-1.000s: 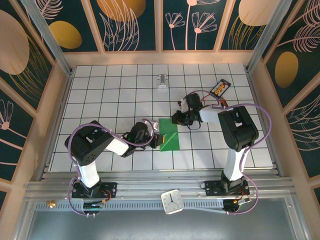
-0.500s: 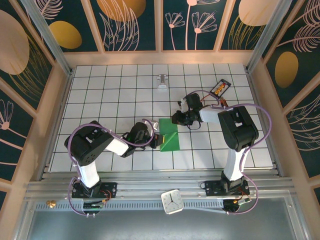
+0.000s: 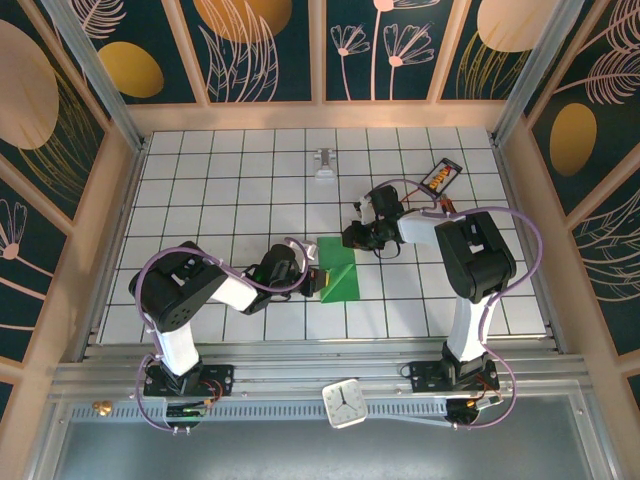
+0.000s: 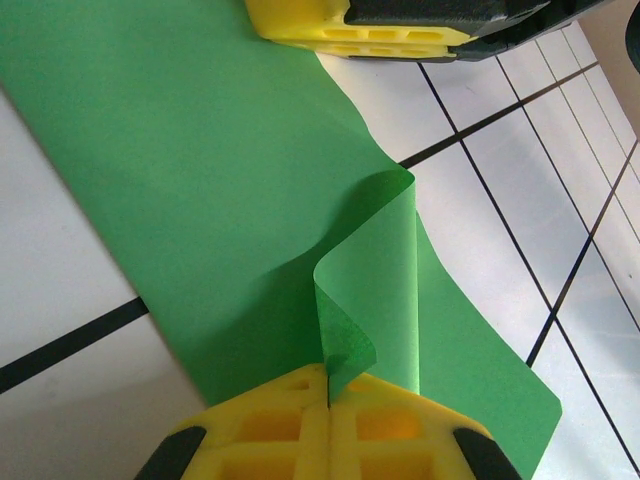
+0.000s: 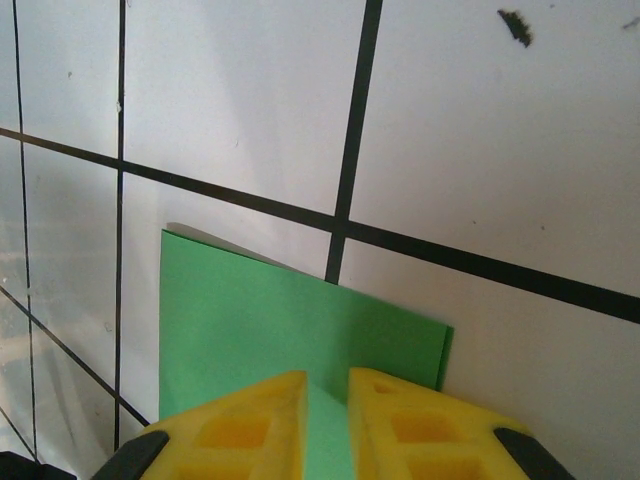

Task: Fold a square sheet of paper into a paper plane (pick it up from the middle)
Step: Fold the triangle a second time at the center of the table.

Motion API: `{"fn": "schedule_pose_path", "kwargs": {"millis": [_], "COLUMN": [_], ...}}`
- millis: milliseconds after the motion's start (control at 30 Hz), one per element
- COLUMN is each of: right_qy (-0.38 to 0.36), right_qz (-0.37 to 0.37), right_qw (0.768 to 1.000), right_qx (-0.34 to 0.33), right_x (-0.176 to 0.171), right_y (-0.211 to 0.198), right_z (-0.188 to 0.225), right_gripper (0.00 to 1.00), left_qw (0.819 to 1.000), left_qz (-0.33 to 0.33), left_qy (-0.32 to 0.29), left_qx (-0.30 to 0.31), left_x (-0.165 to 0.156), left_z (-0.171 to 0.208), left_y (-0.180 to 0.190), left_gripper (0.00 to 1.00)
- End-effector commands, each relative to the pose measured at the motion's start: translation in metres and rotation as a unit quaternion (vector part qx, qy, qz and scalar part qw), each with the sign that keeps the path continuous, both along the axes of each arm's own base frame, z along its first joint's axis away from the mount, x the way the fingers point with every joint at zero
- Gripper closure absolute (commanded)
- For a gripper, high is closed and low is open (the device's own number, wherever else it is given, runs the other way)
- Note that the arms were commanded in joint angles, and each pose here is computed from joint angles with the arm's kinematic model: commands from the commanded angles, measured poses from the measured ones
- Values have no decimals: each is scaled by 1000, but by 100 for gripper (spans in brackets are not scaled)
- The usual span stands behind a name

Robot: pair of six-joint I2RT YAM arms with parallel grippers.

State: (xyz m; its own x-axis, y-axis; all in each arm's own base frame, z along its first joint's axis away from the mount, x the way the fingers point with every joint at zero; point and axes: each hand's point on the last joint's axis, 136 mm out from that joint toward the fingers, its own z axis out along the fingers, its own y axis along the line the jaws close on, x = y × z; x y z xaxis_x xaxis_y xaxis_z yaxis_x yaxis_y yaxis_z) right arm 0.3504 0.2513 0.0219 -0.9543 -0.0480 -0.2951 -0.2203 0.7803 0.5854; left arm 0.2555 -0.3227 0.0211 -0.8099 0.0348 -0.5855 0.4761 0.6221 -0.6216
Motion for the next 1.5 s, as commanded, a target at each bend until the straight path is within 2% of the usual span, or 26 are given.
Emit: {"fn": "schedule_pose_path", "kwargs": {"millis": [0,367,700,1467], "right_qy": [13,-34,-54,-62], "right_qz": [5,-8,-21,-34], "right_qw": [1000,999,998,997], "right_qx": [-28,-22,-23,-30], "right_x": [-5,8,4,-5], "right_y": [-3,-8,-16,-30], "right_z": [-9,38,58,71], "right_gripper": [79,78,78,78], "left_qw": [999,999,998,987], "left_qz": [-3,1,6,34], "left_qy": [19,24,38,116], "left_qx": [29,39,55,103], "left_x": [-5,-6,-5,-11], "left_z": [-18,-22,-29,-52], "left_y": [9,13,14,23], "left_gripper": [100,100,100,100]}}
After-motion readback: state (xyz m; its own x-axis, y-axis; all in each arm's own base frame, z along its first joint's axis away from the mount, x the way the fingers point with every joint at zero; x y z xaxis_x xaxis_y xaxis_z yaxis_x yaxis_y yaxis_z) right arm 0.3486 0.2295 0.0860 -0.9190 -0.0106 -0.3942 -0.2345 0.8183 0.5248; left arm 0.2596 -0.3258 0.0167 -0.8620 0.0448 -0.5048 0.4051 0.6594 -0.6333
